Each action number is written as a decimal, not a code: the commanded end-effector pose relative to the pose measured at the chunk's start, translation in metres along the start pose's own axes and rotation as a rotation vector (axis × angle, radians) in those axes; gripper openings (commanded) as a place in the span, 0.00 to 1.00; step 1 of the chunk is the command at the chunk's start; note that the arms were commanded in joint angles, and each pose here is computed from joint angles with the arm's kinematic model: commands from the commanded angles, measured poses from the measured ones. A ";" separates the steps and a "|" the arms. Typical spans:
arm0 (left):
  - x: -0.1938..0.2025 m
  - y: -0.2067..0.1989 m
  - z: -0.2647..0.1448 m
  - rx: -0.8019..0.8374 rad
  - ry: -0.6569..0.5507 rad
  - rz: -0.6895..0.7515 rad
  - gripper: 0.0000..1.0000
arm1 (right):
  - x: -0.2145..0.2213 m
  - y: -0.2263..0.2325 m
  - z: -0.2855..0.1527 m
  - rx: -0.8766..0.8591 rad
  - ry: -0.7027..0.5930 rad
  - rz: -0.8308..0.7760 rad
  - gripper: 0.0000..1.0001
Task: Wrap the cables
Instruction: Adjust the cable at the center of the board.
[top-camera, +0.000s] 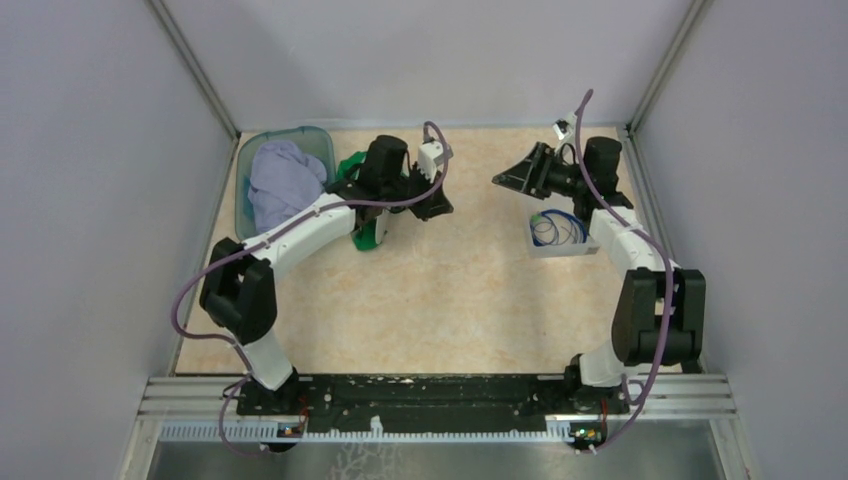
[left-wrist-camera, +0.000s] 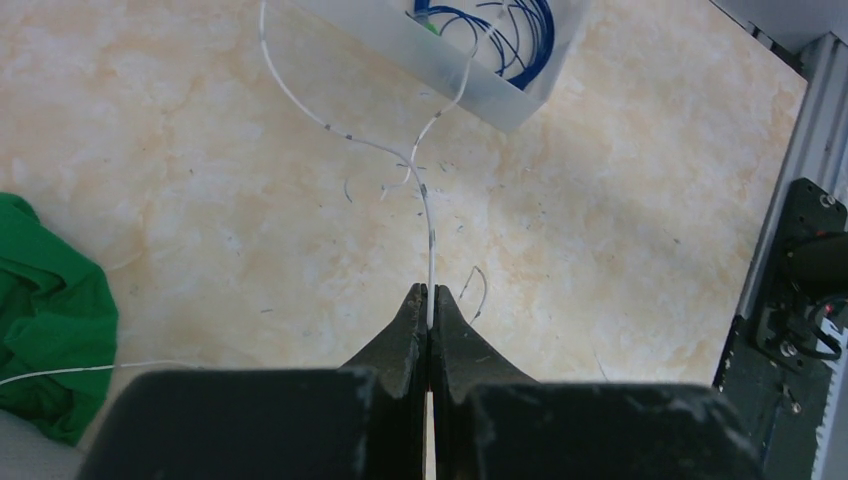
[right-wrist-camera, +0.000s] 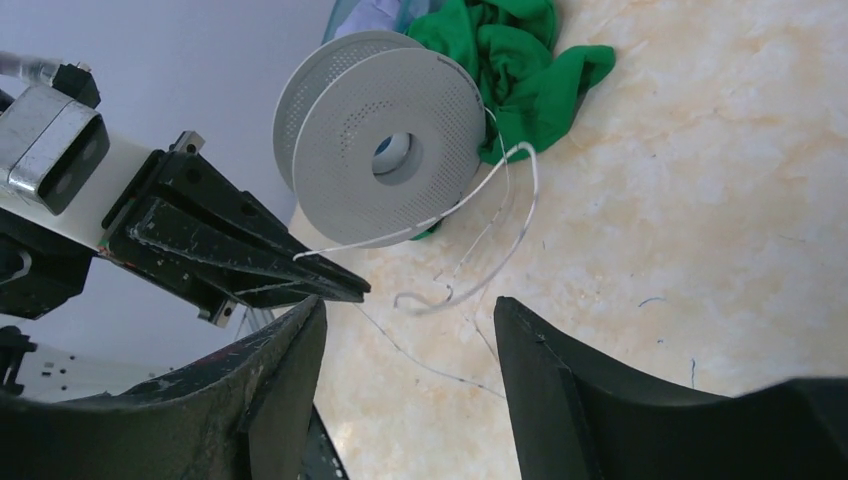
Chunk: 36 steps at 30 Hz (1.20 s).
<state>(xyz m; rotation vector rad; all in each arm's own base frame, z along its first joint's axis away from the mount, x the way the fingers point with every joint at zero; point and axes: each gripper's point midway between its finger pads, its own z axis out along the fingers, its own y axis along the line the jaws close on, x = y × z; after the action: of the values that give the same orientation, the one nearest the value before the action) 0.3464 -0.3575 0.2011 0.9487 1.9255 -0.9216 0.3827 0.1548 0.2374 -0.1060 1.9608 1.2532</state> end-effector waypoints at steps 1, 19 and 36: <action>-0.019 0.016 0.013 -0.086 -0.049 -0.003 0.00 | -0.023 0.016 0.007 -0.065 -0.011 0.002 0.62; -0.002 0.015 0.053 -0.009 0.026 0.033 0.04 | -0.039 -0.005 0.014 0.043 0.038 -0.234 0.65; -0.025 -0.011 -0.027 -0.034 0.057 0.339 1.00 | -0.051 -0.010 0.017 0.093 0.057 -0.296 0.66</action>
<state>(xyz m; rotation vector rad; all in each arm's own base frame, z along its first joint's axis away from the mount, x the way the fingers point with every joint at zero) 0.3514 -0.3684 0.1872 1.1817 1.8843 -0.7604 0.4244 0.1404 0.2437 -0.3079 2.0179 0.9973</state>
